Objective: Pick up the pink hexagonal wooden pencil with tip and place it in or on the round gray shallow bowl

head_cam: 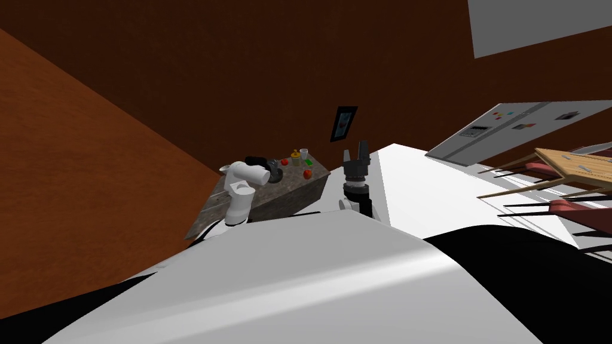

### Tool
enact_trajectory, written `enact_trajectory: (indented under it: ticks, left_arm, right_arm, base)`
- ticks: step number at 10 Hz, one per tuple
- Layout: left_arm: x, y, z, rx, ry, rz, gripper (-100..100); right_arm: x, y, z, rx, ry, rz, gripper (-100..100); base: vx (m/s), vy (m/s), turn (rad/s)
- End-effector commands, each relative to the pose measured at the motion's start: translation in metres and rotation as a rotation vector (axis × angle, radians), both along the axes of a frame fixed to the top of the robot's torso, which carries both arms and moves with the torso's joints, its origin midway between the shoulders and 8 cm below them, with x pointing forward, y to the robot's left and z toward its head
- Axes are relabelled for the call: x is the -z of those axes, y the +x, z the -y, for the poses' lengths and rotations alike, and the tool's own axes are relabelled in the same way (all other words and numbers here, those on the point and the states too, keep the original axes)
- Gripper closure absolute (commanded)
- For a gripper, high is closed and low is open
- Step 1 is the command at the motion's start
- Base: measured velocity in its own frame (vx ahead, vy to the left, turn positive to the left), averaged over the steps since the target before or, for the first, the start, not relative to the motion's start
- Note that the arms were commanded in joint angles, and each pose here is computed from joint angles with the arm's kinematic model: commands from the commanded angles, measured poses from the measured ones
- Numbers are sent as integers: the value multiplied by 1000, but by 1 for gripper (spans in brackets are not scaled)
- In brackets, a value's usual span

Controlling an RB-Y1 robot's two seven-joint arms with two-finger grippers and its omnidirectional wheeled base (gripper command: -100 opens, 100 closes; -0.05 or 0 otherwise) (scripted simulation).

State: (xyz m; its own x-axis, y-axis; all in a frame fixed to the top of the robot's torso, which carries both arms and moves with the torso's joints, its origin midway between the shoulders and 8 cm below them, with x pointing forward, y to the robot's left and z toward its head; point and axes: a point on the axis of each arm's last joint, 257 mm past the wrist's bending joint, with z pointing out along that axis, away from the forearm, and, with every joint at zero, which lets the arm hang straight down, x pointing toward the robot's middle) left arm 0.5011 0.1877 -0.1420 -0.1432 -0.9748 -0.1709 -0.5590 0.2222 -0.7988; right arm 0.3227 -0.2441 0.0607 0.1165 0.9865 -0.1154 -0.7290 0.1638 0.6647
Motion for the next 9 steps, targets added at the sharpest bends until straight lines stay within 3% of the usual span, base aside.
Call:
enact_trajectory:
  ticks: [1,3,4,9]
  left_arm:
    - [-8,-4,-2,-1,1,0,-100]
    - [-10,-5,-1,-1,1,1,-100]
    - [-10,-6,-2,-1,2,0,0]
    - [-10,-6,-2,-1,2,0,0]
  right_arm:
    - [0,0,0,0,0,0,0]
    - [0,0,0,0,0,0,0]
    - [0,0,0,0,0,0,0]
    - [0,0,0,0,0,0,0]
  base:
    - [13,-2,-7]
    - [9,-2,-4]
    - [0,0,0]
    - [0,0,0]
